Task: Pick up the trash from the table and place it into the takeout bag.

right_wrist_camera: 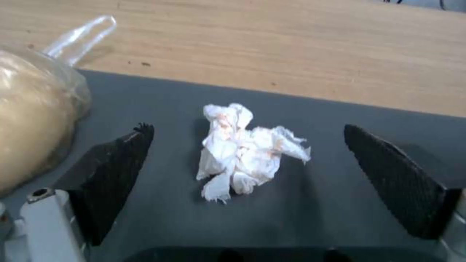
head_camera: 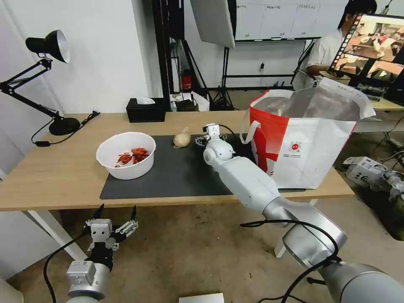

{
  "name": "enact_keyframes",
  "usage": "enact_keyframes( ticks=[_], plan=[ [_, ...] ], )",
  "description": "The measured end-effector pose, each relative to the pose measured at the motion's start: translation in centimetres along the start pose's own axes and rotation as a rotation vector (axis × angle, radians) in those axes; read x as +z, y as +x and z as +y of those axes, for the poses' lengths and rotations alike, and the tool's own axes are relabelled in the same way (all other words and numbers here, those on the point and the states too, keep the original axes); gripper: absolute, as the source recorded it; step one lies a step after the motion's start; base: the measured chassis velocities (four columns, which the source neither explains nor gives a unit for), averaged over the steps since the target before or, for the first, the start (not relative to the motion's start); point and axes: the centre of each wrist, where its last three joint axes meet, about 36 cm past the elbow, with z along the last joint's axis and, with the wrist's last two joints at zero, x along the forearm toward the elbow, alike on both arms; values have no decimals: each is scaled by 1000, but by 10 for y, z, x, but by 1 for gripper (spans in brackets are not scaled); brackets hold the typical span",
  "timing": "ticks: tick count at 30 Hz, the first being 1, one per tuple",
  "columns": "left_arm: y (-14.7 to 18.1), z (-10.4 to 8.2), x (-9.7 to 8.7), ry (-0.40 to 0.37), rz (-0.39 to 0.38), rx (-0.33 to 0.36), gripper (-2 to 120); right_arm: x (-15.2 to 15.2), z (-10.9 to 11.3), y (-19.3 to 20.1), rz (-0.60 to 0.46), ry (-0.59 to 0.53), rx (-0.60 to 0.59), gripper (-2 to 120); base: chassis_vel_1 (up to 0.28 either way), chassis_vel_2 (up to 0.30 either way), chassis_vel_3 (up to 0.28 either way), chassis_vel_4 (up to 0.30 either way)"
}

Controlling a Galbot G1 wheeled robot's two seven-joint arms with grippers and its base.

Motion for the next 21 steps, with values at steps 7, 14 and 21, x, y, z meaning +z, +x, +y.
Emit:
enact_keyframes(
  ticks=[7, 14, 21],
  plan=[
    [1, 0, -1, 1, 0, 0, 100, 3, -3, -6, 28, 17, 3, 100, 0, 0, 0, 0],
    [1, 0, -1, 2, -1, 0, 100, 3, -5, -10, 42, 16, -6, 100, 0, 0, 0, 0],
    [1, 0, -1, 2, -1, 0, 100, 3, -7, -11, 36, 7, -27, 99, 0, 0, 0, 0]
  ],
)
